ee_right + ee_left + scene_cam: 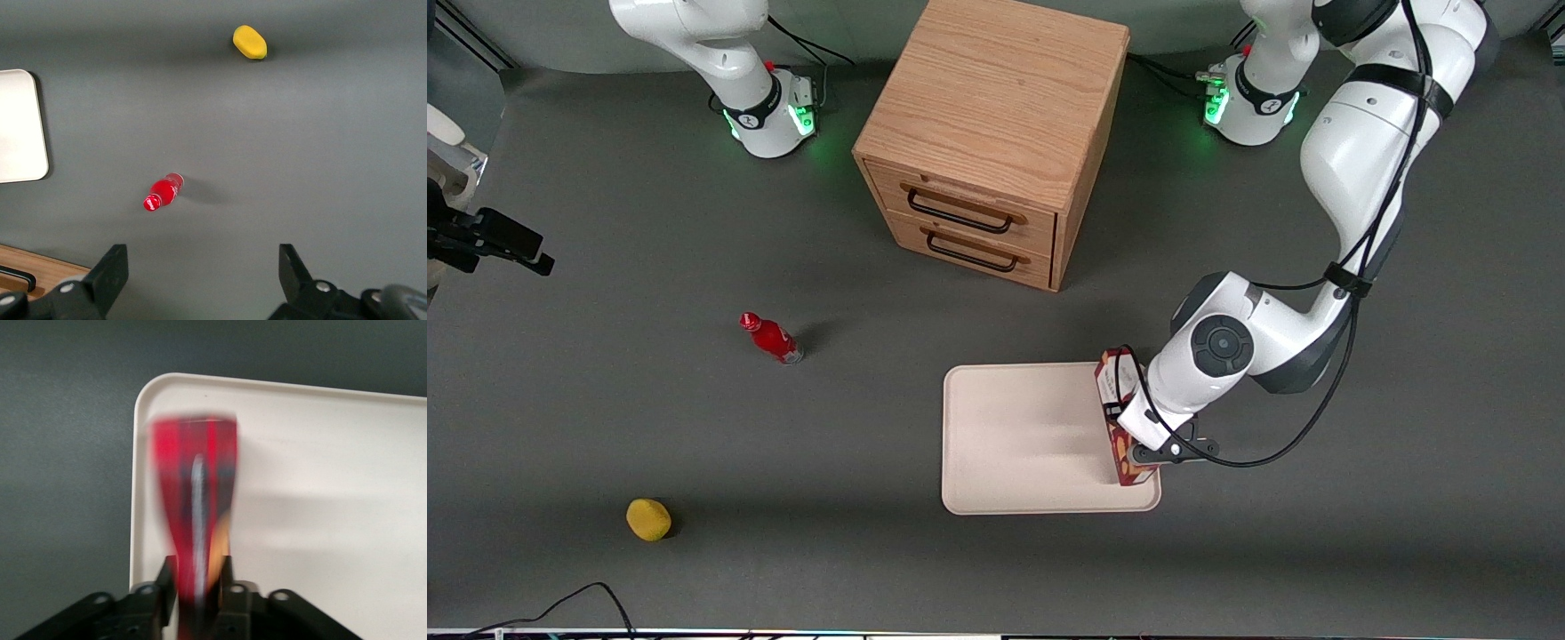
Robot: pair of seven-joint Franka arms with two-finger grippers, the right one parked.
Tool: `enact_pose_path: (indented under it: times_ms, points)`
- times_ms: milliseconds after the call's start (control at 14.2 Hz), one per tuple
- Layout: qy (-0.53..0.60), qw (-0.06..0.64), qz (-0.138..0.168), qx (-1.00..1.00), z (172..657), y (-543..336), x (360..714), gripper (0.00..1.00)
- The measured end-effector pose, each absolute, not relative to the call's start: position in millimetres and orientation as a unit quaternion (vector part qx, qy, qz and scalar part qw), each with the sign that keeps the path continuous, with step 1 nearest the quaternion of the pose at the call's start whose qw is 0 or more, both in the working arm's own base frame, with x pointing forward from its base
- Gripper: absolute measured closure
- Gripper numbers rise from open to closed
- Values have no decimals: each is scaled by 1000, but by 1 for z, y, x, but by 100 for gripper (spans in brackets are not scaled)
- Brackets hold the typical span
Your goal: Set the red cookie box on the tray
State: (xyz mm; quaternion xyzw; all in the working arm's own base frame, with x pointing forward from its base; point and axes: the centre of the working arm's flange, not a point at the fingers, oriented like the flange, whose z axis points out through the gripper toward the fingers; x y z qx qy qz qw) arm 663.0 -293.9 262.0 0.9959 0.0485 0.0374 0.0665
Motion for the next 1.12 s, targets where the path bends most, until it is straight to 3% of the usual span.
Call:
enact_pose_path:
  times_ms: [211,351,421,632,772,1123]
  points:
    - [64,32,14,997,288,-267,667,27]
    - [59,10,-18,998,344,-239,663,5]
    - [49,4,-39,998,382,-220,657,0]
    - [3,-3,-84,996,504,-120,623,0]
    - [-32,-9,-101,994,560,-49,591,0]
    - [-55,4,-108,993,581,6,557,0]
